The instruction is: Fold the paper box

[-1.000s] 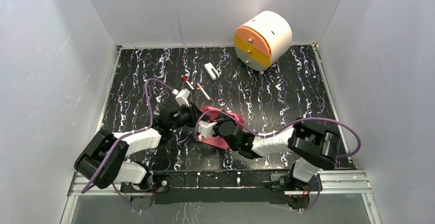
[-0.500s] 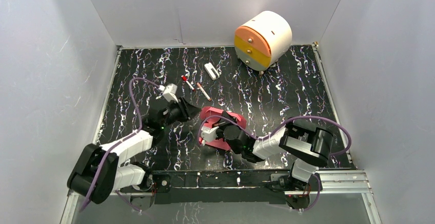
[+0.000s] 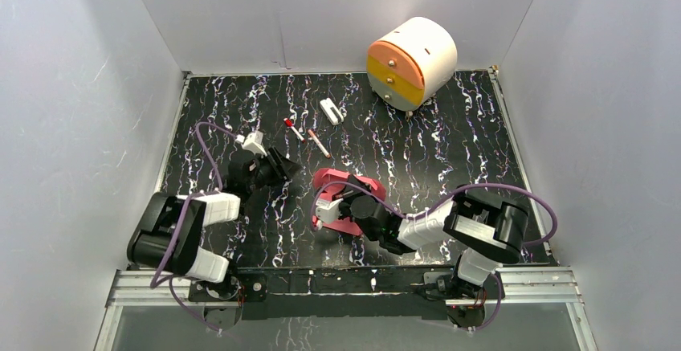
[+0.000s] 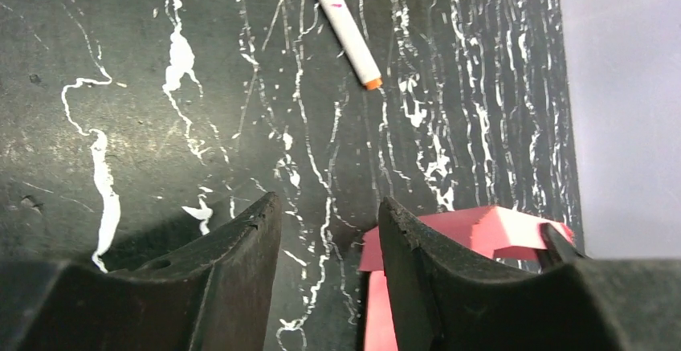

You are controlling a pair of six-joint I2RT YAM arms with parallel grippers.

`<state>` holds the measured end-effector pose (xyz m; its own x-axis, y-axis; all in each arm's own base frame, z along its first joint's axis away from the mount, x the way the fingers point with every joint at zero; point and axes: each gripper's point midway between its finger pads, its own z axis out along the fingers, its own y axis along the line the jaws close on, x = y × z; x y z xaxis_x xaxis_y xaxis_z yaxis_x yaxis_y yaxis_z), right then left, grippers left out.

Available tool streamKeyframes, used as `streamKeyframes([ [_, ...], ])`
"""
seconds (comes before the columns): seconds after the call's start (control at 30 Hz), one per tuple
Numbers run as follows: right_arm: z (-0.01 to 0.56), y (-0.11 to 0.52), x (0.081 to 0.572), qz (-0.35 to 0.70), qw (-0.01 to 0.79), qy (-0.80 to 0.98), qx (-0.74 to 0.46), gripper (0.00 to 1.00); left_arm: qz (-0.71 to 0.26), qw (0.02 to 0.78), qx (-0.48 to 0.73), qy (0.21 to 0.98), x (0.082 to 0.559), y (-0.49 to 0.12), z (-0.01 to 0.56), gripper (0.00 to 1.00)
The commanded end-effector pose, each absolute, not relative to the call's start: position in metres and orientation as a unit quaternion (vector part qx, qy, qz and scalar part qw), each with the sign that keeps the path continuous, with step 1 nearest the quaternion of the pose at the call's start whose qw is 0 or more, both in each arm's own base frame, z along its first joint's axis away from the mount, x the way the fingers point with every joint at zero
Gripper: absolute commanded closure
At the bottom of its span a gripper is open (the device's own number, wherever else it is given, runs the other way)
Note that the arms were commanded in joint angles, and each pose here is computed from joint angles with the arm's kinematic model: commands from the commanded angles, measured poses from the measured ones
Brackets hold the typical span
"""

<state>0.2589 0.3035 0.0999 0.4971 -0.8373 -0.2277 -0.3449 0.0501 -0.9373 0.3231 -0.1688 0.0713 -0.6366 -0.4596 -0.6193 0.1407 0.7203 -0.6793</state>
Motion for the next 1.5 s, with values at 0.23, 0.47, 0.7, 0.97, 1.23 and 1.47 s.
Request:
streamKeyframes([
  [0.23, 0.108, 0.313, 0.255, -0.194, 0.566, 0.454, -0.66, 1.0, -0.447, 0.4, 0.019, 0.8, 0.322, -0.203, 0.064, 0.5],
  [0.47, 0.104, 0.315, 0.255, -0.197, 0.555, 0.45, -0.671, 1.0, -0.481, 0.396, 0.074, 0.779, 0.31, -0.221, 0.076, 0.5],
  [0.7, 0.101, 0.321, 0.254, -0.193, 0.551, 0.439, -0.683, 0.99, -0.496, 0.388, 0.12, 0.767, 0.298, -0.236, 0.078, 0.57],
  [0.97, 0.097, 0.327, 0.253, -0.185, 0.548, 0.429, -0.694, 0.99, -0.498, 0.389, 0.155, 0.759, 0.29, -0.247, 0.077, 0.61],
  [1.23, 0.086, 0.329, 0.249, -0.174, 0.537, 0.428, -0.705, 1.0, -0.476, 0.407, 0.171, 0.76, 0.302, -0.25, 0.07, 0.64],
  [1.47, 0.083, 0.331, 0.244, -0.164, 0.535, 0.428, -0.71, 1.0, -0.453, 0.426, 0.191, 0.759, 0.302, -0.257, 0.062, 0.65],
])
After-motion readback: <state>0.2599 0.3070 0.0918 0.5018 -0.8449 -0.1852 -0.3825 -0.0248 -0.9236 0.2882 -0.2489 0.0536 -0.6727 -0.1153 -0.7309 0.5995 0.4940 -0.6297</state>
